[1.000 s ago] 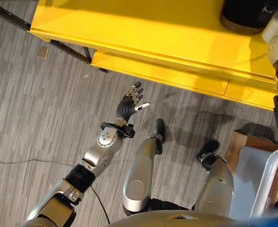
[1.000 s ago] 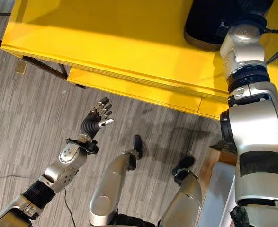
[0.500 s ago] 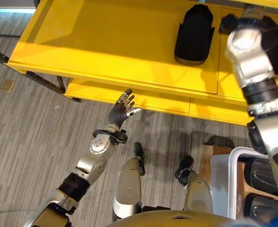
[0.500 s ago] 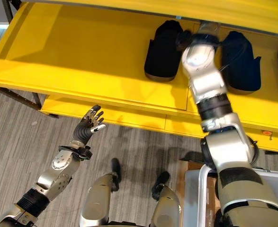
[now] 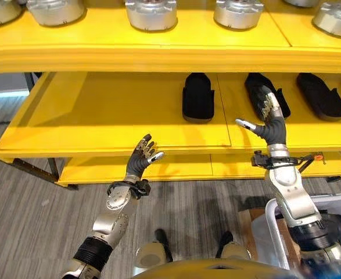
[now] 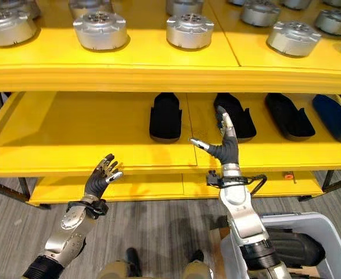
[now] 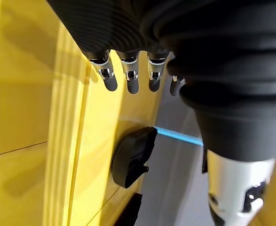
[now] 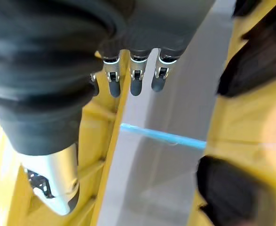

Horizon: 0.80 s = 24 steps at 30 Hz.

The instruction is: Move parts from the plastic box to the shelf.

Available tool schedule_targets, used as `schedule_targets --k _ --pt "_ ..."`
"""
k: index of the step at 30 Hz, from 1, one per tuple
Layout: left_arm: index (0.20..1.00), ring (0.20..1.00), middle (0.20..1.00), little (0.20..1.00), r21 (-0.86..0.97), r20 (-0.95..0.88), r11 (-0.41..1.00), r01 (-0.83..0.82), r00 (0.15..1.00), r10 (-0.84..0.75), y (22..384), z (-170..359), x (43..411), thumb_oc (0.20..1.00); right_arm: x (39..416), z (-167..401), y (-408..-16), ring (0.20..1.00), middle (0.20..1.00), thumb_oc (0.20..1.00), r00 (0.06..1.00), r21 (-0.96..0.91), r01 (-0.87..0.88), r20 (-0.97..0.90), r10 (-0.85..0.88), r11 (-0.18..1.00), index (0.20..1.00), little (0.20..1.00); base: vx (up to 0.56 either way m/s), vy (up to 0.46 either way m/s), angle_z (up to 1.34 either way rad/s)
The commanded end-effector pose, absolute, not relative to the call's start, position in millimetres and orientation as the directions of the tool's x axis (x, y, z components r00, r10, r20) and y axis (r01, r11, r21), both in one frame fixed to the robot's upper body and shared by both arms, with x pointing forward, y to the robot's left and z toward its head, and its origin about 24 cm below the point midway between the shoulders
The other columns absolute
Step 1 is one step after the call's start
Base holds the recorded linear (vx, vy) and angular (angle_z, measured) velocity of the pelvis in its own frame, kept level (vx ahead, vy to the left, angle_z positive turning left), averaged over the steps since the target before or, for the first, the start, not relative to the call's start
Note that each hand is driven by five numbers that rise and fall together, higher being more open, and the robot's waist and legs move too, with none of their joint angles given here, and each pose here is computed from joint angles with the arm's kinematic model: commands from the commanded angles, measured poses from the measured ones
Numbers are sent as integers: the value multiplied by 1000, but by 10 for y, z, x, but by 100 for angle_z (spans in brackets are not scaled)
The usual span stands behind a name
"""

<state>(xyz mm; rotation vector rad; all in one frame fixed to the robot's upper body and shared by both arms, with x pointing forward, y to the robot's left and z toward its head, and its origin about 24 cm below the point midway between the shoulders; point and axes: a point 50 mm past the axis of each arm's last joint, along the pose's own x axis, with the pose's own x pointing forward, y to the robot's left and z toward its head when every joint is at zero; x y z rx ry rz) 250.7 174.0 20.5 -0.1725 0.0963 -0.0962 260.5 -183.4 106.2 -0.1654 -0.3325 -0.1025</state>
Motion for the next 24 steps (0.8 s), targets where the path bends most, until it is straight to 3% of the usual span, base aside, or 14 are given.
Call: schedule_targets --k 1,7,13,24 --pt "1000 1000 1000 1000 -81 63 985 155 987 -150 1690 501 2666 1000 2658 1499 -1716 1000 1000 1000 848 -42 74 528 -40 996 1000 1000 -38 124 -2" --pt "1000 1000 1000 1000 -105 73 988 114 992 -107 1743 519 2659 1000 2705 1550 -1527 1000 1000 1000 845 -2 -29 535 25 1000 1000 1000 -68 258 -107" --pt "1000 1000 1000 1000 -168 -11 986 4 1000 -6 1979 354 2392 1000 2839 1661 -1254 1000 1000 1000 831 7 -123 548 99 992 1000 1000 -69 78 -149" --pt "1000 1000 1000 1000 -227 -84 974 7 996 -27 1912 151 2232 1000 2679 1572 -1613 1000 1000 1000 843 -22 -29 536 36 999 1000 1000 -76 -160 -94"
